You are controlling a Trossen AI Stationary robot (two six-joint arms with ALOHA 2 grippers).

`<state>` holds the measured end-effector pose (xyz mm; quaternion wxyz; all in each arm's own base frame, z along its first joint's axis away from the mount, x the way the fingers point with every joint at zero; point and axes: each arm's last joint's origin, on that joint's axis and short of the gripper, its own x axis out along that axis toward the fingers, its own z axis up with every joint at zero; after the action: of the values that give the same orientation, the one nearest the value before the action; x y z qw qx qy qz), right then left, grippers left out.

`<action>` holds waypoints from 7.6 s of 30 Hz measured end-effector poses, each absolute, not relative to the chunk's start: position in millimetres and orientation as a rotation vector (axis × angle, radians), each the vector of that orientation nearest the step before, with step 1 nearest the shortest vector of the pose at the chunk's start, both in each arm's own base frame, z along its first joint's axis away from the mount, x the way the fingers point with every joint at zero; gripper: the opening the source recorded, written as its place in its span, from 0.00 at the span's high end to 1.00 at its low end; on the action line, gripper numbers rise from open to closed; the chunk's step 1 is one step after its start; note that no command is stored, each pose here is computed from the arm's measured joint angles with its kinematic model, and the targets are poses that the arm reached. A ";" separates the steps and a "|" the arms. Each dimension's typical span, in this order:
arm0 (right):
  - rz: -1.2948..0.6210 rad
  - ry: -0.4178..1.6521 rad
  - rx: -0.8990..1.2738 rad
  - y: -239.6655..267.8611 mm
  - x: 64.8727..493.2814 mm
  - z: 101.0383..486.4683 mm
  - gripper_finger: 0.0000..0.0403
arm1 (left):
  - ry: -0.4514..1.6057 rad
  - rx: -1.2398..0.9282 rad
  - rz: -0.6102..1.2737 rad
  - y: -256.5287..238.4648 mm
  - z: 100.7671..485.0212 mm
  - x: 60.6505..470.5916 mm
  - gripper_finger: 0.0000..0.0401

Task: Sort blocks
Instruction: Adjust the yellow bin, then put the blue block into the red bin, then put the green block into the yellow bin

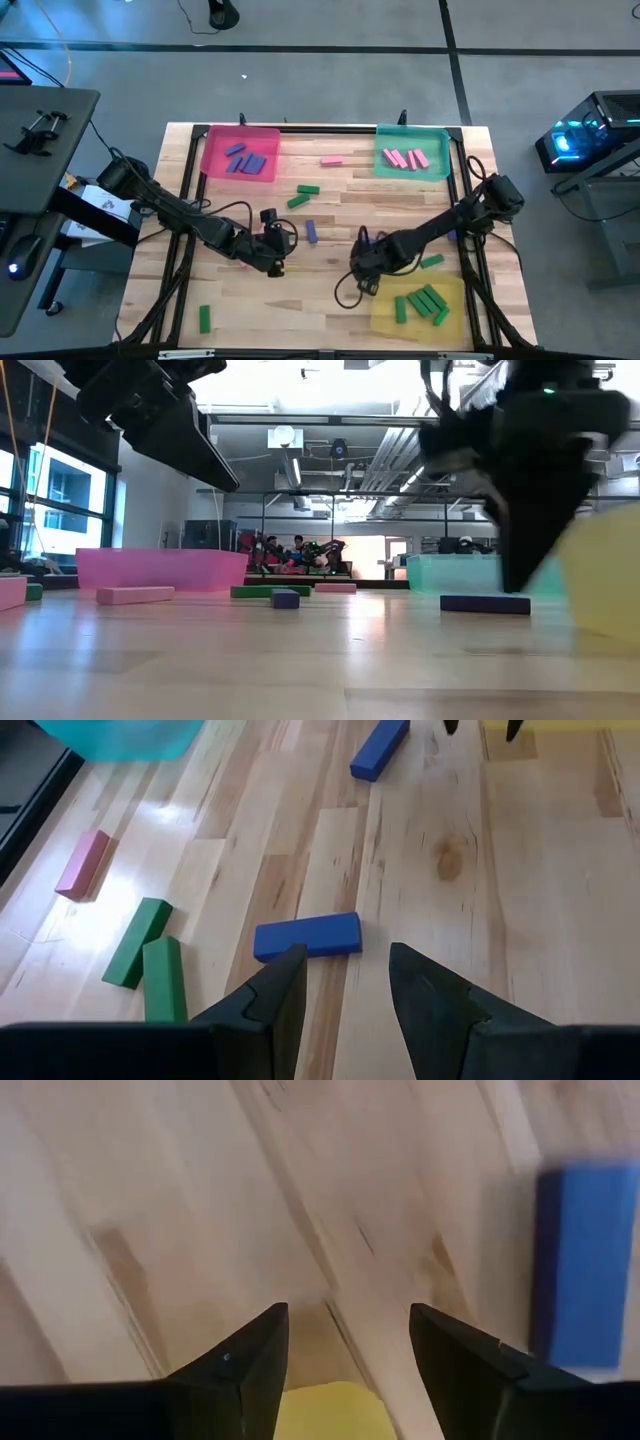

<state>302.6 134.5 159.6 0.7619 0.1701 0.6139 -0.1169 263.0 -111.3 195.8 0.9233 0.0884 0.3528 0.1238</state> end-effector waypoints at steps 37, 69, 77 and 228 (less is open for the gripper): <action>0.170 1.354 0.255 206.0 296.2 215.9 0.52 | 0.724 0.180 0.253 -111.5 195.7 263.1 0.67; -0.546 0.754 0.178 75.7 418.4 116.0 0.44 | 0.636 0.093 0.411 -116.8 231.4 211.7 0.67; -0.511 0.828 0.170 77.3 415.4 107.7 0.46 | 0.631 0.100 0.424 -116.1 231.5 211.4 0.67; -0.391 0.758 -0.132 177.1 343.2 187.2 0.73 | 0.530 -0.021 0.274 -13.6 288.1 218.8 0.61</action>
<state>343.2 177.1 187.2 0.9083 -0.0641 0.3672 -0.1897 218.8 -13.6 288.1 0.9558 -0.0106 0.2610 0.1351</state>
